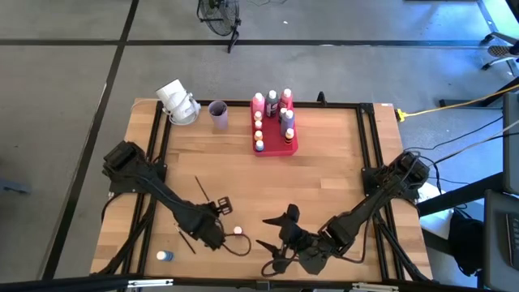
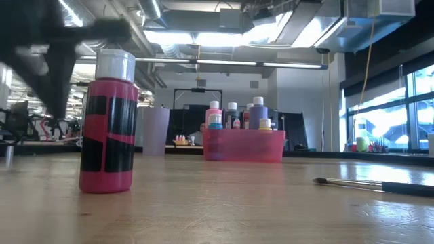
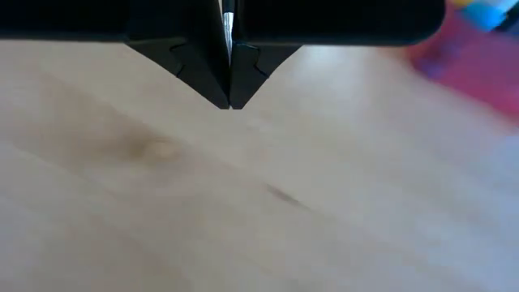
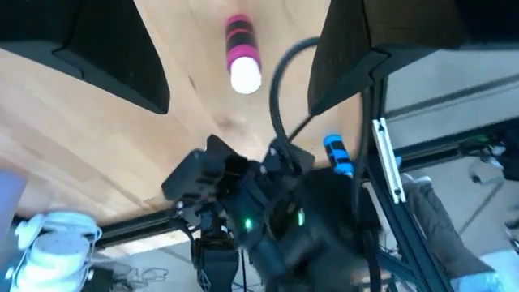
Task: Pick & Place Paint Supplies
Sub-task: Put the black paint brush into the purple cup
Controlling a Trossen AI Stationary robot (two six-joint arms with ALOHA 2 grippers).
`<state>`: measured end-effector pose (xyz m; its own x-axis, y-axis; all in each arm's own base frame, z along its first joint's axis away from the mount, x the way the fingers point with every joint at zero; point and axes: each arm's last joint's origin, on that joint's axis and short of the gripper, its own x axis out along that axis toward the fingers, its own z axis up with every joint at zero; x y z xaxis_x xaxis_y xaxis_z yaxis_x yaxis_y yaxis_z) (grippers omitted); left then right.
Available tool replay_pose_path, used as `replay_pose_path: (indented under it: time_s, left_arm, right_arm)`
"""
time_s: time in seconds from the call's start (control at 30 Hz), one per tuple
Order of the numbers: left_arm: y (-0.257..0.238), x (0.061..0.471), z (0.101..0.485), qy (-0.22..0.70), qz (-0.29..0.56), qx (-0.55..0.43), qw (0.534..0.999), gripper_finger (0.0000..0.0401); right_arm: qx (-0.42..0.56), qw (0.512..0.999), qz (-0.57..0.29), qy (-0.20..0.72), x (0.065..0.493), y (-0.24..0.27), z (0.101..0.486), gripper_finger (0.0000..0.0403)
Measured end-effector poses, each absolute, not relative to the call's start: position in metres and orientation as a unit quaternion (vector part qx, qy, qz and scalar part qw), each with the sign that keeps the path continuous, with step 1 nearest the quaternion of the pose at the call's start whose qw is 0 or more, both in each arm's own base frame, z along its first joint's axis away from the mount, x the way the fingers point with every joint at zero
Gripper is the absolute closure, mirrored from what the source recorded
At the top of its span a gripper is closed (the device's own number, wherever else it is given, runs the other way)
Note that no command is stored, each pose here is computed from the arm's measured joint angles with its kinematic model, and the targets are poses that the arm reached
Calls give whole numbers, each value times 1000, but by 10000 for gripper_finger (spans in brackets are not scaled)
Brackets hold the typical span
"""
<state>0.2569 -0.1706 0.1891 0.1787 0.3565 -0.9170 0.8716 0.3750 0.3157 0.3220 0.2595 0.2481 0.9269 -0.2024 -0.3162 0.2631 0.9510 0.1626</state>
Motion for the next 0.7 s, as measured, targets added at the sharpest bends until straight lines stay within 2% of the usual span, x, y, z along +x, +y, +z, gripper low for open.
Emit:
replay_pose_path:
  time_s: [0.17,0.33,0.53,0.7]
  left_arm:
    - [-151,258,228,571,-168,512,619,399]
    - [-115,250,288,493,-77,478,723,399]
    - [-64,229,363,319,40,377,869,399]
    - [-20,203,388,162,120,310,929,399]
  right_arm:
    - [52,982,-105,148,319,257,259,105]
    - [-19,985,-97,144,316,259,264,105]
    - [-70,978,-143,134,318,253,266,105]
    - [-99,969,-169,149,323,242,263,105]
